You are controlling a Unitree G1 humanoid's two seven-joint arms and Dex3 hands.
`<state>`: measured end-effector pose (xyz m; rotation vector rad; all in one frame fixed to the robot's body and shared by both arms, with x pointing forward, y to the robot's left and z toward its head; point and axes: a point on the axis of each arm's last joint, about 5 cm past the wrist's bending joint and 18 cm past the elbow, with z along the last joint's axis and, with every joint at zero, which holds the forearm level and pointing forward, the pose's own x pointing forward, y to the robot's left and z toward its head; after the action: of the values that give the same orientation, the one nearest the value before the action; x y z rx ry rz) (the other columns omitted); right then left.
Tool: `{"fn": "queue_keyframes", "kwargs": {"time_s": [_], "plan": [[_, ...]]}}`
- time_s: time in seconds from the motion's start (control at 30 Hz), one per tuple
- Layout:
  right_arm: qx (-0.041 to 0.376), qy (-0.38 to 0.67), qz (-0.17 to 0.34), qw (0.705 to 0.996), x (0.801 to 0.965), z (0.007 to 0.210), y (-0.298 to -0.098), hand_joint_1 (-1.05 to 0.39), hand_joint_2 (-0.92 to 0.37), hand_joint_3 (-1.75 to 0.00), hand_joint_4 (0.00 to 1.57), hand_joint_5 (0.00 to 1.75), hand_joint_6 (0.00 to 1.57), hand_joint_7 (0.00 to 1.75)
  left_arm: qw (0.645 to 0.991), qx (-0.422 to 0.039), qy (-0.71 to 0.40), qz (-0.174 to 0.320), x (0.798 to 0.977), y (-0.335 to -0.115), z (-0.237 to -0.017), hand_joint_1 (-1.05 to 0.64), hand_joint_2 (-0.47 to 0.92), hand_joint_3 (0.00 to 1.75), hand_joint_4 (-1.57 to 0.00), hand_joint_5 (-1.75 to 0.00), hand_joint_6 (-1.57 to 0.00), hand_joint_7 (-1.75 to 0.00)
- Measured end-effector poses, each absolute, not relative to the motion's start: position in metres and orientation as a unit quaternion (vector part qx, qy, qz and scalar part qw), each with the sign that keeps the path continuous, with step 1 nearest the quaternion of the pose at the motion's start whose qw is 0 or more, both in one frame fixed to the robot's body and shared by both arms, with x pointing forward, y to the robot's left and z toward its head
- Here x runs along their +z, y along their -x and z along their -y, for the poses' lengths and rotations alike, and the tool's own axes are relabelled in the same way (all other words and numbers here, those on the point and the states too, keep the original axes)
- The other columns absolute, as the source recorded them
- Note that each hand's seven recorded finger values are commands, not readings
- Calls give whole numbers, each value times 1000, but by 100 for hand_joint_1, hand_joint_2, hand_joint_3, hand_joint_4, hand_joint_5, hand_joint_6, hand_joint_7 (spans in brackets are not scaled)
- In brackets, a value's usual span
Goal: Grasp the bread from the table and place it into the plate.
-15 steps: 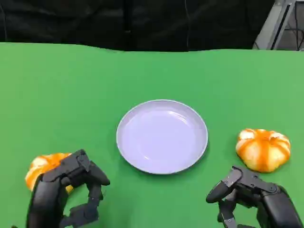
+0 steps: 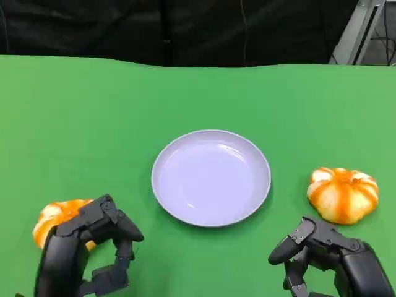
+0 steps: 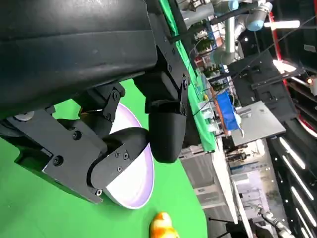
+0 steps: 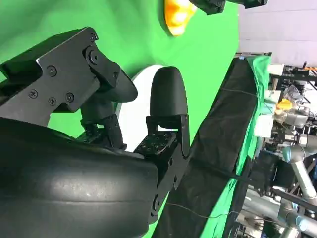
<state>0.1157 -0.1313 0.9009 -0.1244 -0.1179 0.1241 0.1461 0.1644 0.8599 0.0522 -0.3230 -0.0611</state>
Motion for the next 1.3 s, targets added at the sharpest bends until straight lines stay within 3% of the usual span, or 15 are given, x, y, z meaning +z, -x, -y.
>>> {"fn": "queue_keyframes", "kwargs": {"time_s": [0.07, 0.13, 0.3, 0.33, 0.4, 0.5, 0.73, 0.87, 1.0, 1.3], "plan": [[62, 62, 59, 994, 901, 131, -116, 4, -49, -120, 67, 164, 71, 131, 986, -30, -25, 160, 860, -146, -164, -11, 48, 126, -80, -172, -79, -150], [62, 62, 59, 994, 901, 131, -116, 4, -49, -120, 67, 164, 72, 131, 986, -31, -21, 160, 860, -146, -165, -10, 51, 120, -78, -157, -79, -133], [62, 62, 59, 994, 901, 131, -116, 4, -48, -121, 67, 163, 71, 132, 986, -28, -20, 160, 860, -147, -168, -11, 75, 63, -77, -92, -88, -55], [62, 62, 59, 994, 901, 131, -116, 4, -49, -121, 67, 163, 71, 132, 987, -25, -24, 160, 861, -147, -169, -13, 81, 47, -70, -81, -85, -37], [62, 62, 58, 994, 901, 131, -116, 4, -49, -120, 67, 163, 71, 132, 987, -14, -38, 156, 862, -148, -171, -17, 88, 29, -63, -72, -83, -19], [63, 61, 57, 994, 900, 130, -116, 4, -49, -120, 67, 163, 71, 132, 986, -5, -71, 148, 865, -151, -174, -37, 92, 16, -42, -54, -62, -3], [65, 60, 56, 995, 899, 128, -116, 4, -49, -121, 67, 164, 71, 133, 959, -37, -259, 108, 871, -163, -190, -54, 92, 15, -11, -38, -33, 0], [65, 60, 56, 995, 899, 127, -117, 5, -49, -122, 67, 164, 71, 133, 916, -49, -389, 81, 878, -170, -196, -60, 92, 17, -2, -29, -23, 0], [65, 57, 56, 995, 899, 126, -117, 4, -48, -122, 68, 164, 71, 133, 873, -63, -480, 59, 884, -176, -197, -64, 92, 17, 0, -3, -12, -2], [63, 57, 56, 995, 899, 125, -116, 4, -49, -120, 68, 163, 71, 132, 785, -89, -613, -5, 893, -197, -187, -66, 92, 15, 0, 0, -11, -2]]}}
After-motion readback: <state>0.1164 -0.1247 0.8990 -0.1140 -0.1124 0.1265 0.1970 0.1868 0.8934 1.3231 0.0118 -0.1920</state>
